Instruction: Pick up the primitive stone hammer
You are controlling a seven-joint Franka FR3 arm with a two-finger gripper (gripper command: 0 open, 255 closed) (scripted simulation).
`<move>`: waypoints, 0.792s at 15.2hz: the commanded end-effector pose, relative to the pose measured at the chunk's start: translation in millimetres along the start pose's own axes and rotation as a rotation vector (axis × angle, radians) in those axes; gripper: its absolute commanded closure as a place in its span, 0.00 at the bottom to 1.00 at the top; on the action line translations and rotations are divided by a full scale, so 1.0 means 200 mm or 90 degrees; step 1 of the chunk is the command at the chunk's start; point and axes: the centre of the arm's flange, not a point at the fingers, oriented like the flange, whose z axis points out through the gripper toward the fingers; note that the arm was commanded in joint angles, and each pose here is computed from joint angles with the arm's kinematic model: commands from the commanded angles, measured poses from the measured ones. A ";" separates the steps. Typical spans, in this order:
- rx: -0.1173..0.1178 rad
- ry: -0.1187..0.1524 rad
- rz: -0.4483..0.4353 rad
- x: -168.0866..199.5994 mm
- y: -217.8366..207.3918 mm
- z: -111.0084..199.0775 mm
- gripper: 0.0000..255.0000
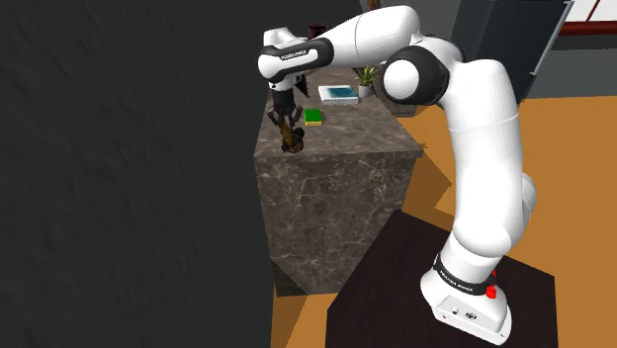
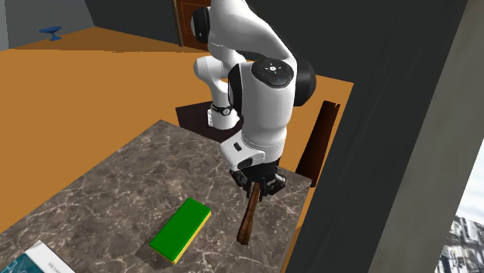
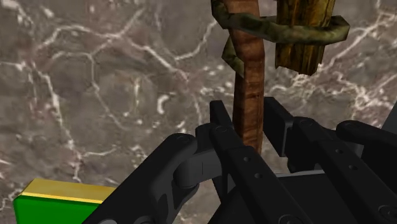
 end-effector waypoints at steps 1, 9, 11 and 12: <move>0.000 0.000 0.000 0.00 0.00 -0.05 1.00; 0.000 0.000 0.000 0.00 0.01 -0.26 1.00; 0.000 0.000 0.000 0.00 0.02 -0.31 1.00; 0.000 0.000 0.000 0.00 0.02 -0.34 1.00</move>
